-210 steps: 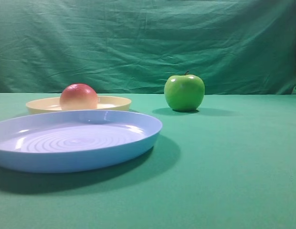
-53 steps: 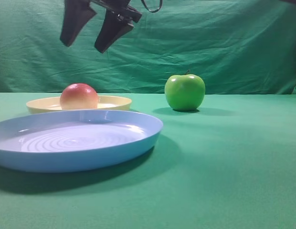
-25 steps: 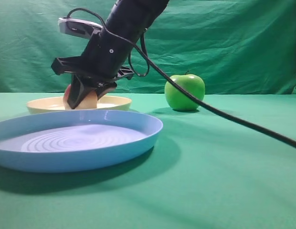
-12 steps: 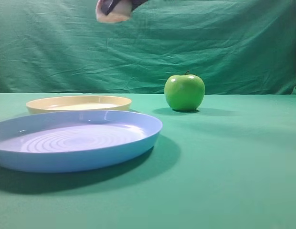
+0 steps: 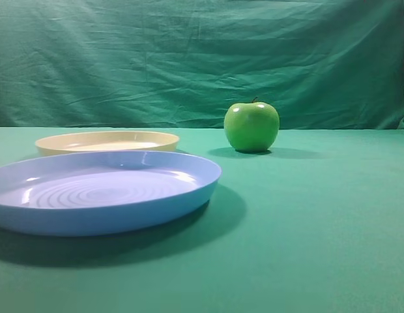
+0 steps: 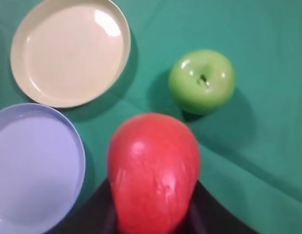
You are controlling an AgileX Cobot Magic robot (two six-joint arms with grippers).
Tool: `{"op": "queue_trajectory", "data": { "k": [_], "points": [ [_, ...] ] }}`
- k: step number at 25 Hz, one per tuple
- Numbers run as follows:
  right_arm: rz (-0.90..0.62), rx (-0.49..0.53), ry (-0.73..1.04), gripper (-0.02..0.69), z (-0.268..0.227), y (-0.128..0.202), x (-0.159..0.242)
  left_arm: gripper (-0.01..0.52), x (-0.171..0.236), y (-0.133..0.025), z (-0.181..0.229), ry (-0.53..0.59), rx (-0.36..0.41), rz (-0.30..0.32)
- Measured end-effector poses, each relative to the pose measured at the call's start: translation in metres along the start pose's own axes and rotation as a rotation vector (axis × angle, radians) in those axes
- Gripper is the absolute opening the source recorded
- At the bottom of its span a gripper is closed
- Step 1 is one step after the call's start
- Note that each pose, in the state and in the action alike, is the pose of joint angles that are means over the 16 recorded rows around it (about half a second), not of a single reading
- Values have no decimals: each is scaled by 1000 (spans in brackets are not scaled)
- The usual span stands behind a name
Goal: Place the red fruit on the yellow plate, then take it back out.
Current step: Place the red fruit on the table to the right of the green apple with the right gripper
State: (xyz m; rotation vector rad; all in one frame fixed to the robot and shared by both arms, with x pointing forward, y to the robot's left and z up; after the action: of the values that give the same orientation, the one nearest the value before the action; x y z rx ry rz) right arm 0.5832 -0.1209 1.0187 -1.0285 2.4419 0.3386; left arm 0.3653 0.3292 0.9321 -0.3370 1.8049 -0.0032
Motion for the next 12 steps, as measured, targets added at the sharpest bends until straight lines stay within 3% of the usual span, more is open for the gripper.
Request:
{"op": "queue_trajectory", "data": {
  "k": [6,12],
  "points": [
    [115,55,47,193,32,-10,78,0,0,0,0,0,0,0],
    [174,98,74,210,58,-14,124,0,0,0,0,0,0,0]
  ]
}}
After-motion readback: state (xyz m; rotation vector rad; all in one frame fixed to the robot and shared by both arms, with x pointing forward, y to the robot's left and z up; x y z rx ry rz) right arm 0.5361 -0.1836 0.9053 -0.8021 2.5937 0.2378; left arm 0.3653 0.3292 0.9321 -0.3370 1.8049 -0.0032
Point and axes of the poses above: a point on each arm's last joint axis where the gripper is mounted, z pointing out along that axis toward the gripper, y along the wrist's bending axis when the last joint is at zero, x = y × z, the point moved 8 cm from there along z, pointing out along that axis toward the gripper, and after that the axes turned 11 degrees about -z, right-handed, at the moved point
